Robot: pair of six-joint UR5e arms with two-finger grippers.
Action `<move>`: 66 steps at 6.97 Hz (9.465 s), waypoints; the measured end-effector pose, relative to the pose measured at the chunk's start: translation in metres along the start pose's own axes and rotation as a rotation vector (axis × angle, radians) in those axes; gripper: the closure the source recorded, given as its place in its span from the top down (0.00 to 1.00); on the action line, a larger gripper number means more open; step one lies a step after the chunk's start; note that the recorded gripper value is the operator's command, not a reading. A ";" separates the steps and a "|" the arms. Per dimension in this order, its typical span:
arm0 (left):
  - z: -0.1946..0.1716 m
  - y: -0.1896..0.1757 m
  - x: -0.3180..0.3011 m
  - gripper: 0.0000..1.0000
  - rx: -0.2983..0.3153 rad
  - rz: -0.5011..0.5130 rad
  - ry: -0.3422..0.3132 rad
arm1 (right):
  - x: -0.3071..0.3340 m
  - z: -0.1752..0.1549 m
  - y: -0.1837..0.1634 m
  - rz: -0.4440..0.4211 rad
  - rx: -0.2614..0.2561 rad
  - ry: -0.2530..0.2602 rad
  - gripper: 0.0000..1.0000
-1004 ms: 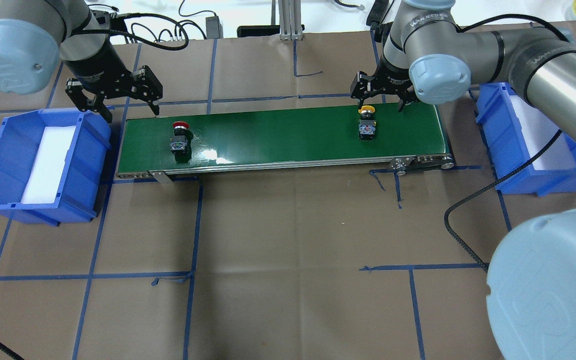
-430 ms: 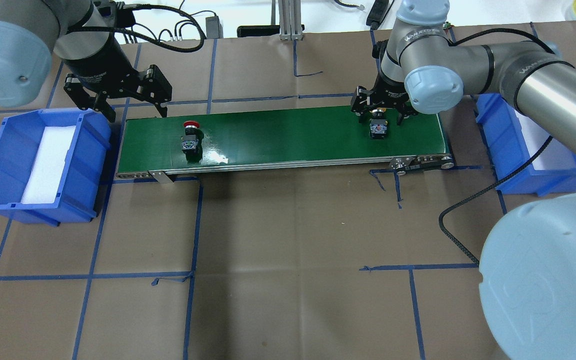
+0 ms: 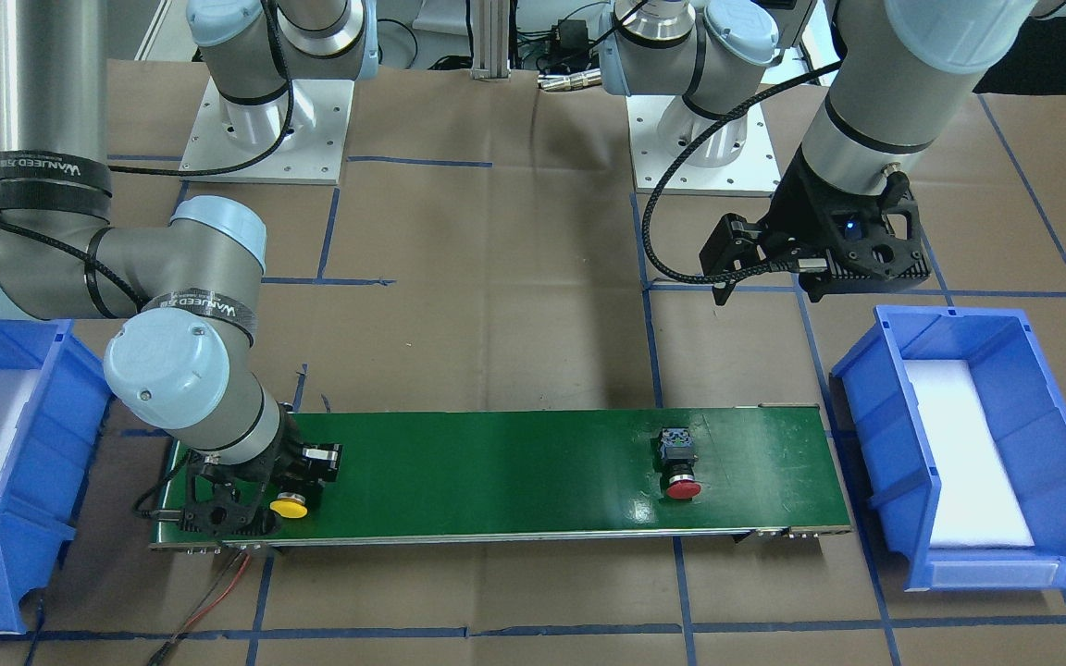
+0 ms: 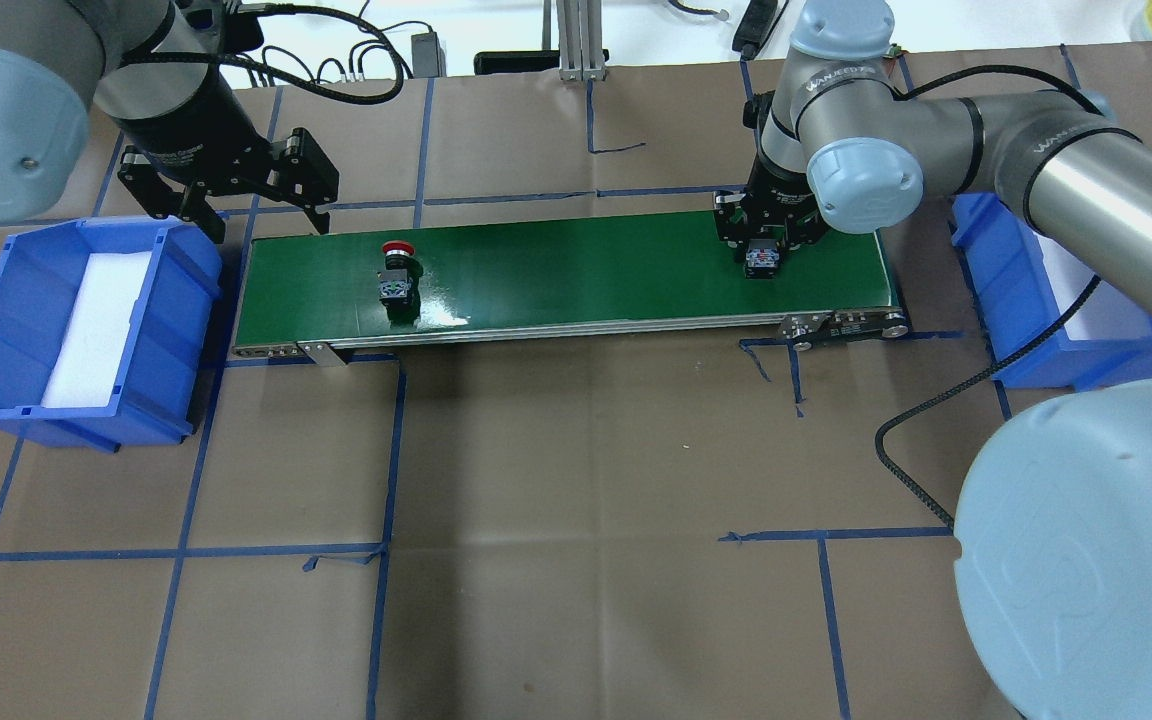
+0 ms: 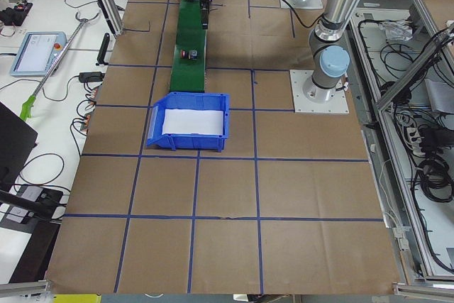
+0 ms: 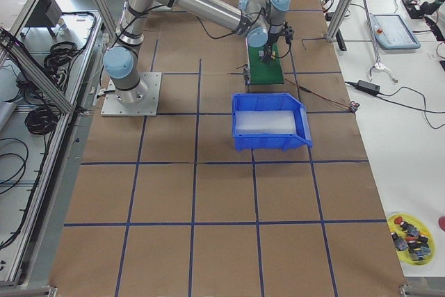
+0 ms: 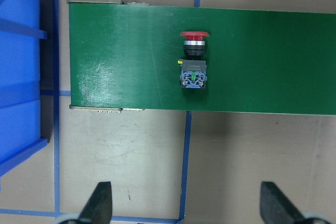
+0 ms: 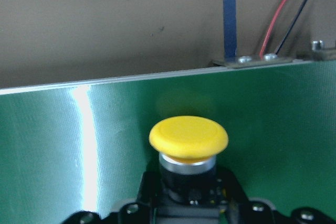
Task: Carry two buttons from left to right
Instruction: 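Lift the yellow button with the right gripper and carry it to the right bin, then lower the yellow button into the bin and open the right gripper, then move the right gripper back over the conveyor above the red button, then lower the right gripper and grasp the red button on the belt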
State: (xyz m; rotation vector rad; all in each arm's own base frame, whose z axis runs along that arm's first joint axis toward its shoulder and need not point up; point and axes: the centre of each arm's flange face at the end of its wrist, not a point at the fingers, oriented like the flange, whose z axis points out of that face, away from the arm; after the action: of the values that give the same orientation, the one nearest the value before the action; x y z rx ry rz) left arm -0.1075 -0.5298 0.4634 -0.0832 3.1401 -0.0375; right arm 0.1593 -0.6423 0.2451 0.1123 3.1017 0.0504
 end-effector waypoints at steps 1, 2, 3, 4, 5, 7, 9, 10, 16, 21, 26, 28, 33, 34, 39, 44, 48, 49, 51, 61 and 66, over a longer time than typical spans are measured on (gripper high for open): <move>0.000 0.000 0.000 1.00 0.001 0.001 0.000 | 0.004 -0.007 0.000 -0.001 0.006 0.022 0.05; 0.000 0.000 -0.001 1.00 0.002 0.001 0.000 | 0.010 -0.020 0.000 -0.002 0.020 0.044 0.05; 0.000 0.000 -0.001 1.00 0.002 0.001 0.000 | 0.021 -0.045 0.000 -0.001 0.051 0.052 0.05; 0.000 0.000 -0.001 1.00 0.002 0.001 0.000 | 0.045 -0.087 -0.002 0.022 0.100 0.053 0.05; 0.000 0.000 -0.001 1.00 0.002 0.001 0.000 | 0.077 -0.126 -0.002 0.062 0.130 0.054 0.05; 0.000 0.000 -0.001 1.00 0.002 0.001 0.000 | 0.161 -0.172 0.003 0.080 0.148 0.070 0.05; 0.000 0.000 -0.001 1.00 0.002 0.001 0.000 | 0.252 -0.172 0.004 -0.013 0.130 0.090 0.05; 0.000 0.000 -0.001 1.00 0.002 0.001 0.000 | 0.289 -0.159 0.005 -0.023 0.106 0.088 0.05; -0.001 0.000 -0.001 1.00 0.008 0.001 0.001 | 0.358 -0.038 0.042 -0.054 0.043 0.066 0.06; 0.000 -0.001 -0.001 1.00 0.008 0.001 0.000 | 0.364 0.016 0.044 -0.034 -0.025 0.032 0.99; 0.001 -0.001 -0.001 1.00 0.008 0.001 0.000 | 0.363 -0.020 0.041 -0.032 0.016 0.053 0.99; 0.000 -0.001 -0.001 1.00 0.009 0.001 0.000 | 0.361 -0.072 0.037 -0.037 0.062 0.073 1.00; 0.000 -0.001 -0.001 1.00 0.010 0.001 0.001 | 0.257 -0.193 -0.007 -0.150 0.220 0.136 1.00; 0.000 -0.001 -0.001 1.00 0.011 0.001 0.001 | 0.219 -0.202 -0.007 -0.110 0.191 0.111 1.00; 0.000 -0.001 -0.001 1.00 0.011 0.001 0.001 | 0.054 -0.207 0.035 0.058 0.081 0.090 1.00; 0.000 0.000 -0.001 1.00 0.011 0.001 -0.001 | -0.018 -0.180 0.055 0.041 0.025 0.101 1.00; 0.000 0.000 -0.001 1.00 0.011 0.001 -0.001 | -0.017 -0.142 0.047 0.040 -0.025 0.103 0.99; -0.001 0.000 -0.001 1.00 0.011 0.001 0.000 | -0.017 -0.136 0.040 0.040 -0.010 0.099 0.99; -0.001 0.000 -0.001 1.00 0.011 0.001 0.000 | -0.019 -0.131 0.029 0.035 0.039 0.085 0.99; -0.001 0.000 -0.001 1.00 0.012 0.001 0.001 | -0.021 -0.072 0.047 -0.045 0.035 0.008 0.99; -0.001 0.000 -0.001 1.00 0.012 0.001 0.002 | -0.022 -0.025 0.019 -0.075 0.072 0.002 0.99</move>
State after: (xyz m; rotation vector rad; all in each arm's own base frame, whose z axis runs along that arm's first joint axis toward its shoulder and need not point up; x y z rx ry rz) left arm -0.1069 -0.5301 0.4643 -0.0809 3.1411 -0.0563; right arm 0.1817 -0.6259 0.2718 -0.0013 3.1071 -0.0642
